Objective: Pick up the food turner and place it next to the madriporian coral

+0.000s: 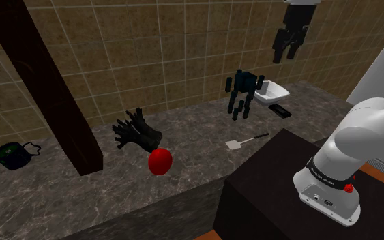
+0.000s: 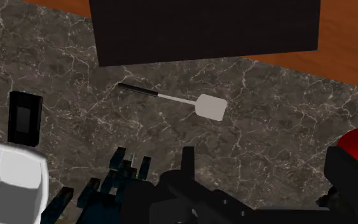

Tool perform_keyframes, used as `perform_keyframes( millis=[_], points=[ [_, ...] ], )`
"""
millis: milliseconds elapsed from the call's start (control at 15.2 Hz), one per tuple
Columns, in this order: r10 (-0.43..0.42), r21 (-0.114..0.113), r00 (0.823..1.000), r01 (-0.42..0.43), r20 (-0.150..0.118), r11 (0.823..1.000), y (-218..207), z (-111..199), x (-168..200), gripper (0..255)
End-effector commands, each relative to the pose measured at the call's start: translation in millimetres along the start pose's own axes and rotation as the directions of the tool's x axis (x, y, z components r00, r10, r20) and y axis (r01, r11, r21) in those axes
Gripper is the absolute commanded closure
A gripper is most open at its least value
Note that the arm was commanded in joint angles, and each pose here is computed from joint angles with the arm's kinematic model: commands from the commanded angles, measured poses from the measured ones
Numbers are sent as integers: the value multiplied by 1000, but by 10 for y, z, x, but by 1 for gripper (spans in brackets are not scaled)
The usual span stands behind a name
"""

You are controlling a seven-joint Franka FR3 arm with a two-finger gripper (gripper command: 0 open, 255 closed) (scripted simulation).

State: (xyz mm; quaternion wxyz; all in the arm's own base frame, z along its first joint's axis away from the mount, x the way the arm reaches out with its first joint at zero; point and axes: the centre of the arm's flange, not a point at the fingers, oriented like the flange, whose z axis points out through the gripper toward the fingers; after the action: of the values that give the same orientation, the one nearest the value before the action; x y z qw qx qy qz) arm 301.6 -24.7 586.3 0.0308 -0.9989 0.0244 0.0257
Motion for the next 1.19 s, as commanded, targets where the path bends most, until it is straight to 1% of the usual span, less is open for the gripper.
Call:
perform_keyframes(
  millis=[0, 132, 264, 396, 528, 660, 792, 924, 1122],
  points=[
    [0, 0, 1000, 0, 0, 1000, 0, 0, 0, 0],
    [-74, -7, 997, 74, 3, 997, 54, 255, 20, 0],
    [-147, -14, 989, 147, 7, 989, 109, 510, 43, 0],
    [-219, -21, 976, 219, 11, 975, 163, 765, 70, 0],
    [-290, -27, 957, 290, 16, 956, 217, 1019, 100, 0],
    [-360, -33, 933, 360, 21, 932, 271, 1273, 133, 0],
    [-427, -39, 904, 428, 26, 903, 324, 1527, 169, 0],
    [-492, -44, 870, 493, 32, 869, 376, 1780, 209, 0],
    [-585, -51, 810, 586, 42, 809, 452, 2159, 274, 0]
  ],
)
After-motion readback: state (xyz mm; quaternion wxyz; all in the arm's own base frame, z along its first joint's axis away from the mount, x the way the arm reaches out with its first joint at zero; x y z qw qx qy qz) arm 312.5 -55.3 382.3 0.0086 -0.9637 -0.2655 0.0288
